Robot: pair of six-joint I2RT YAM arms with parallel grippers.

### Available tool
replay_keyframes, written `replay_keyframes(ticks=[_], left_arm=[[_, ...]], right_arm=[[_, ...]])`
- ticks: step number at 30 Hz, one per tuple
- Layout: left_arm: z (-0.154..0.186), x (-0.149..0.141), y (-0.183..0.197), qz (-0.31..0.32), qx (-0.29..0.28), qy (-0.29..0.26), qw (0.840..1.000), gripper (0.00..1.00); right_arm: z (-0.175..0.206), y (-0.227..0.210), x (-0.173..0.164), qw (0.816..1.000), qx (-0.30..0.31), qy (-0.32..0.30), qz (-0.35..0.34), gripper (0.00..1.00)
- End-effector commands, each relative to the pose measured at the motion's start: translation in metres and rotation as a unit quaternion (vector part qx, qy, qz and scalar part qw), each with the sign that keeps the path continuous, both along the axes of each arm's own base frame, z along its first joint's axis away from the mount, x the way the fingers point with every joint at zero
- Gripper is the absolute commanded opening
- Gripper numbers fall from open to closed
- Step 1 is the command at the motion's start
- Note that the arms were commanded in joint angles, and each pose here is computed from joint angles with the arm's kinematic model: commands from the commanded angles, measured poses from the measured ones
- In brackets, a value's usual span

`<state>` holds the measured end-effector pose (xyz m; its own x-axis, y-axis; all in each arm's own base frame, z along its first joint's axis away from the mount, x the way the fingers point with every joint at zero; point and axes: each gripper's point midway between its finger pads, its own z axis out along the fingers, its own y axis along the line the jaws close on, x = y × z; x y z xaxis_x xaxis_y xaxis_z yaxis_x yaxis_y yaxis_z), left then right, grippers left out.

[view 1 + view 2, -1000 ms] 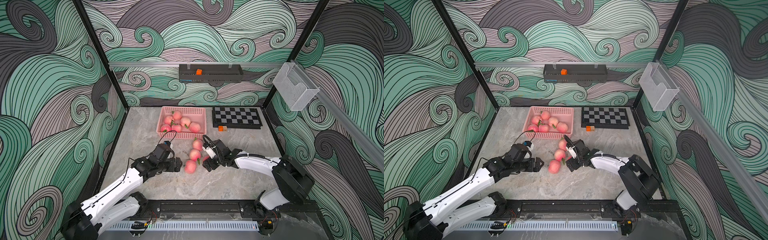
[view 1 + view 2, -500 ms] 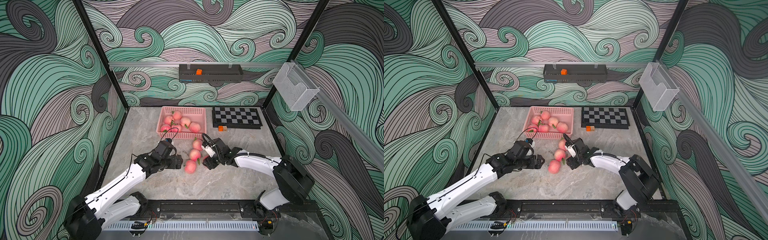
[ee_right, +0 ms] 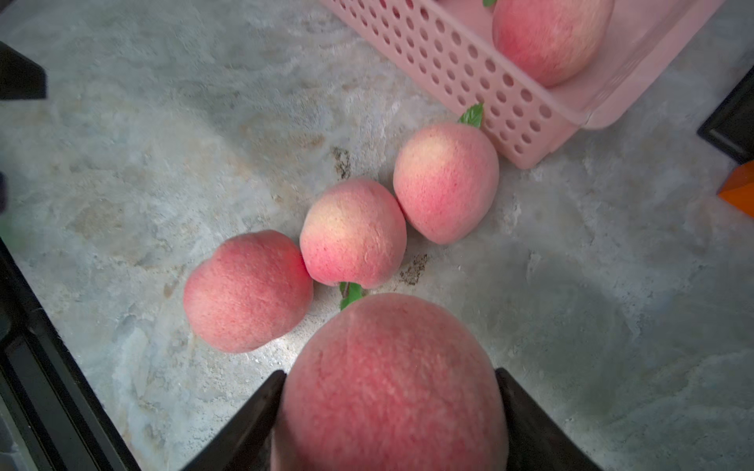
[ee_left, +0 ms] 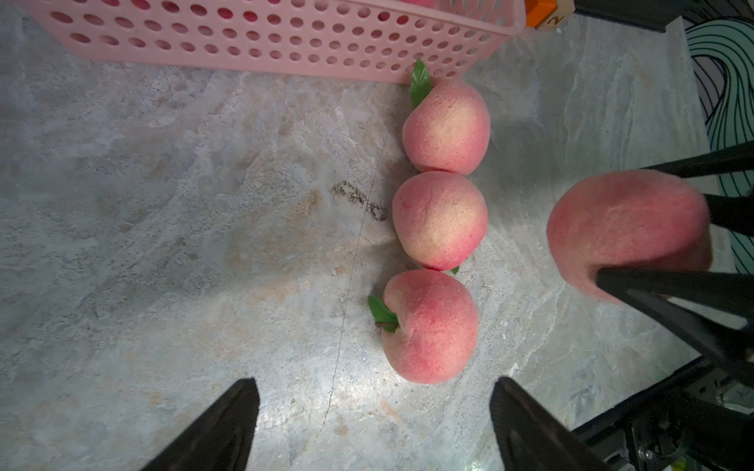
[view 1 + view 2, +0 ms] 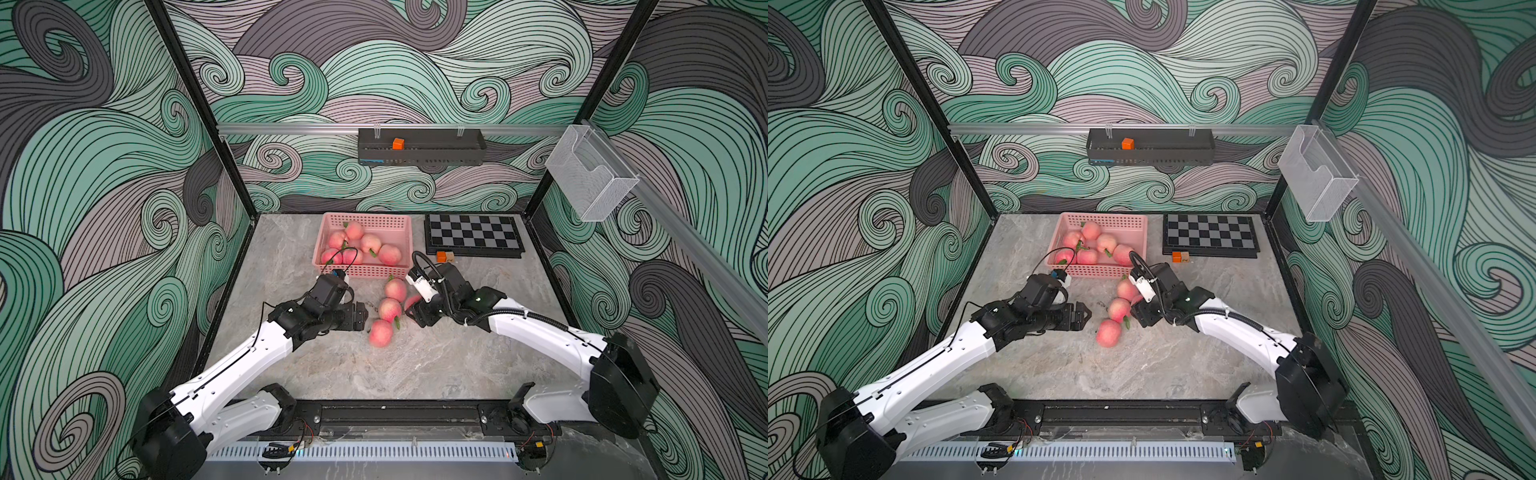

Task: Put the peaches into the basket
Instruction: Pick up the peach from the center of the board, then place the peach in the basket.

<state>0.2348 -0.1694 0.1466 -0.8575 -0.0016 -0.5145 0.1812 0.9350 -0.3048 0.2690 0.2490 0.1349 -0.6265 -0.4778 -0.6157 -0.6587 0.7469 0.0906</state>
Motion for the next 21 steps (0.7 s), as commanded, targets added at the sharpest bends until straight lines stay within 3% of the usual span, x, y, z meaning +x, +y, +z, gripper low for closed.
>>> replay_keyframes(ticks=[1, 11, 21], left_arm=[[0.011, 0.008, -0.004, -0.013, -0.002, -0.005, 1.0, 0.9], [0.014, 0.028, -0.014, -0.014, -0.016, 0.002, 1.0, 0.9], [0.012, 0.046, -0.011, -0.001, -0.005, 0.01, 1.0, 0.9]], right_arm=[[0.023, 0.001, 0.008, 1.0, 0.001, -0.018, 0.007, 0.67], [0.072, 0.02, 0.045, 0.998, 0.023, -0.054, 0.02, 0.67], [0.076, 0.044, 0.094, 0.997, 0.05, -0.039, 0.032, 0.68]])
